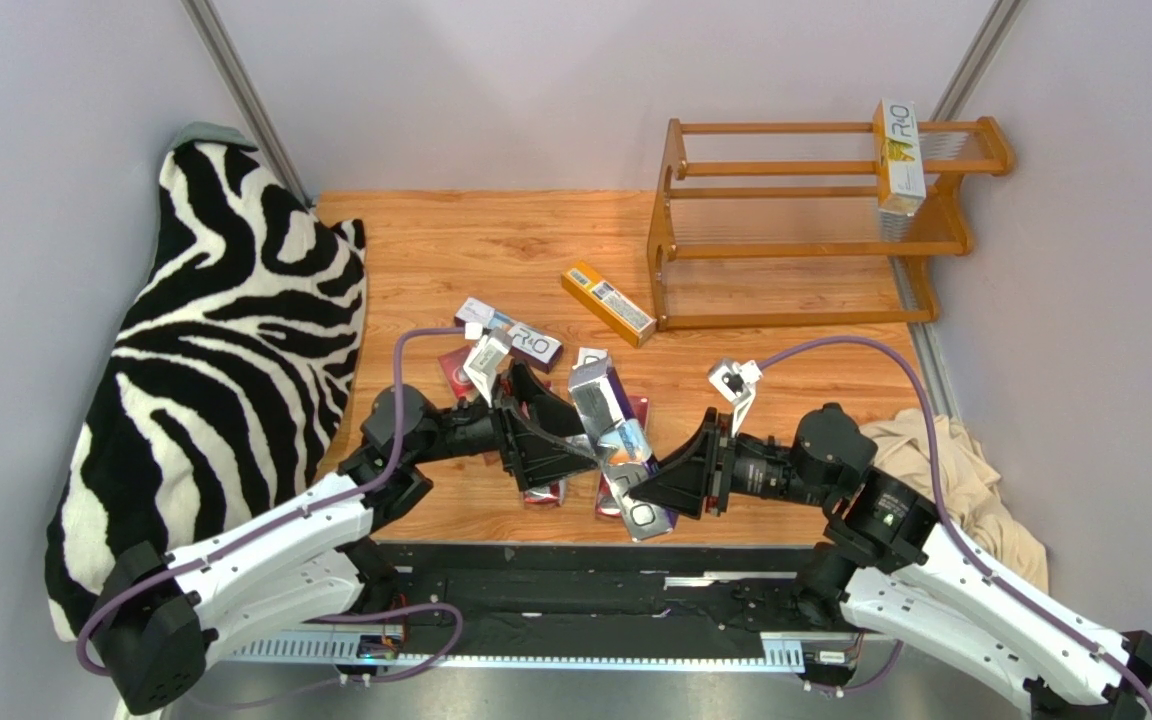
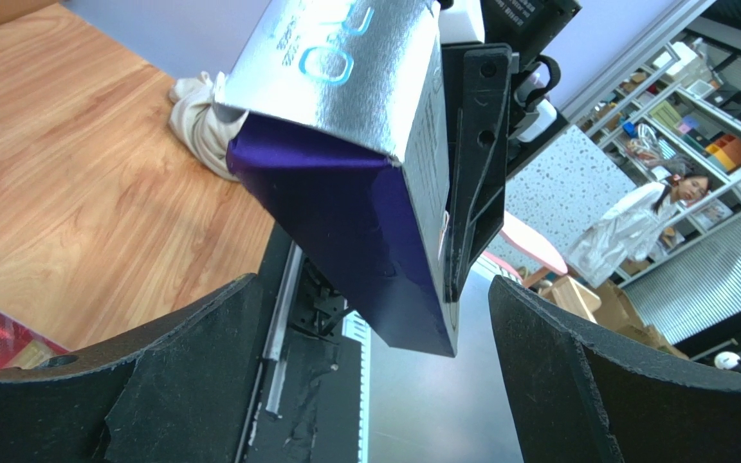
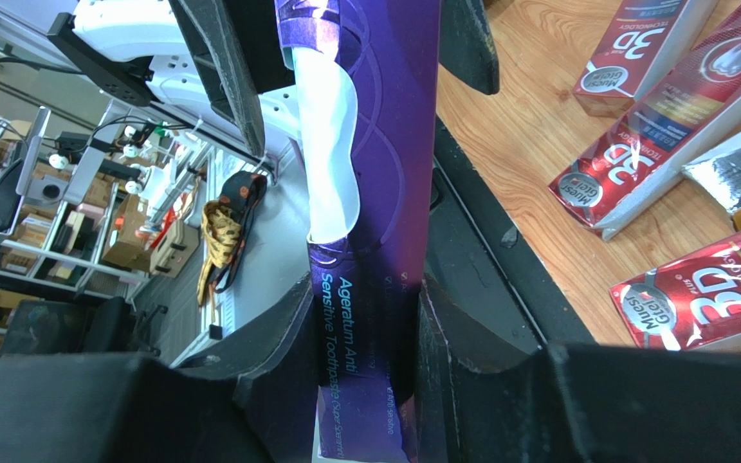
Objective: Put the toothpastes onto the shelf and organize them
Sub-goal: Place the toothpaste at the center of the board, then move the toothpaste to the center of the board.
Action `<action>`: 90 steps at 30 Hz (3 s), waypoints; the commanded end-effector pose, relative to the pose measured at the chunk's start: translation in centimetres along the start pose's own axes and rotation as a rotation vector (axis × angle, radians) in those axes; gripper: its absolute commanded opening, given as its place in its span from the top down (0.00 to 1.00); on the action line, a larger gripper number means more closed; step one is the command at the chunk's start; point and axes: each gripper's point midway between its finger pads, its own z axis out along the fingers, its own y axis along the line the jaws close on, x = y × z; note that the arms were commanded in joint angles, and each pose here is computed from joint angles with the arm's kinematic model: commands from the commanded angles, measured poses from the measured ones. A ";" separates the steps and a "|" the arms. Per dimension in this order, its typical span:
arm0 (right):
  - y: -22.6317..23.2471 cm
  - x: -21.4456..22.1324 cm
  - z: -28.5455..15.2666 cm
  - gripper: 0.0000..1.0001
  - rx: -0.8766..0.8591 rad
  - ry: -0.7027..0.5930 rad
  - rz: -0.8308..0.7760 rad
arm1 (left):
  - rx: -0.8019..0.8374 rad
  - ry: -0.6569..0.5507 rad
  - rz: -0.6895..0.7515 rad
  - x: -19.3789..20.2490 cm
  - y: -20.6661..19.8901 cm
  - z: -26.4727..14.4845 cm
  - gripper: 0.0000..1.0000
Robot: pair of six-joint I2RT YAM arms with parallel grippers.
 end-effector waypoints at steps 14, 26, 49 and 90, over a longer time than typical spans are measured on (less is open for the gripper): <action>2.3 -0.8 0.2 0.72 -0.103 -0.041 -0.020 | 0.122 -0.019 0.023 -1.1 -2.1 1.6 0.07; -9.5 -1.7 -3.3 0.73 0.606 -0.182 0.124 | -0.500 0.013 -0.022 2.1 7.9 -3.4 0.01; -23.2 7.0 -4.4 0.47 1.235 0.035 0.224 | -1.116 0.307 0.034 1.2 19.9 -3.4 0.04; -18.1 4.6 -6.0 0.22 0.982 -0.099 0.214 | -1.352 0.545 0.030 7.4 31.5 -1.9 0.19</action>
